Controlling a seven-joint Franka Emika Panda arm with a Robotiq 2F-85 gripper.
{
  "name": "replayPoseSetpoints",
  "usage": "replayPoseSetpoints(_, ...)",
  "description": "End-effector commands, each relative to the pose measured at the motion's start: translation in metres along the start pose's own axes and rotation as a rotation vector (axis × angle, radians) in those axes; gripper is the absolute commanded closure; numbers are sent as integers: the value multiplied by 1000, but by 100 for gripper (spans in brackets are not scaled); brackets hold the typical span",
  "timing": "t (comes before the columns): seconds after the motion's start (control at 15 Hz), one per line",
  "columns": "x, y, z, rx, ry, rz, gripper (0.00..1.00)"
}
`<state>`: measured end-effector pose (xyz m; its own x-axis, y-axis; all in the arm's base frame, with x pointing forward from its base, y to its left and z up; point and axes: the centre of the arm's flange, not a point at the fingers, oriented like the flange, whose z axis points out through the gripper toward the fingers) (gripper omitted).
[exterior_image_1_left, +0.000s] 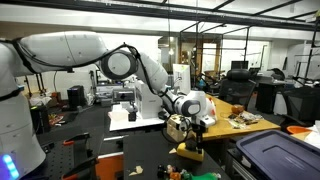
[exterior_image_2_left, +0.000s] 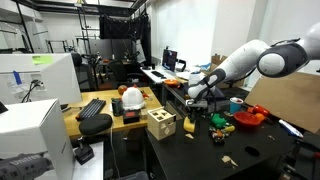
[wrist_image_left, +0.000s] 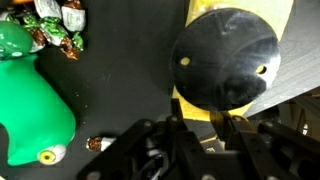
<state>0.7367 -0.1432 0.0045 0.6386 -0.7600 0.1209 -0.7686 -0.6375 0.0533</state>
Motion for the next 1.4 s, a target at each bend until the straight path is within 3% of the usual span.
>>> replayPoseSetpoints(0.0, -10, 7, -15, -44, -7, 44, 32)
replayPoseSetpoints(0.27, -13, 4, -19, -55, -25, 90, 3)
replayPoseSetpoints(0.33, -14, 4, -20, -56, -34, 99, 0)
replayPoseSetpoints(0.8, -18, 6, -32, -60, -142, 161, 0)
replayPoseSetpoints(1.33, -26, 3, -21, -7, -212, 212, 0)
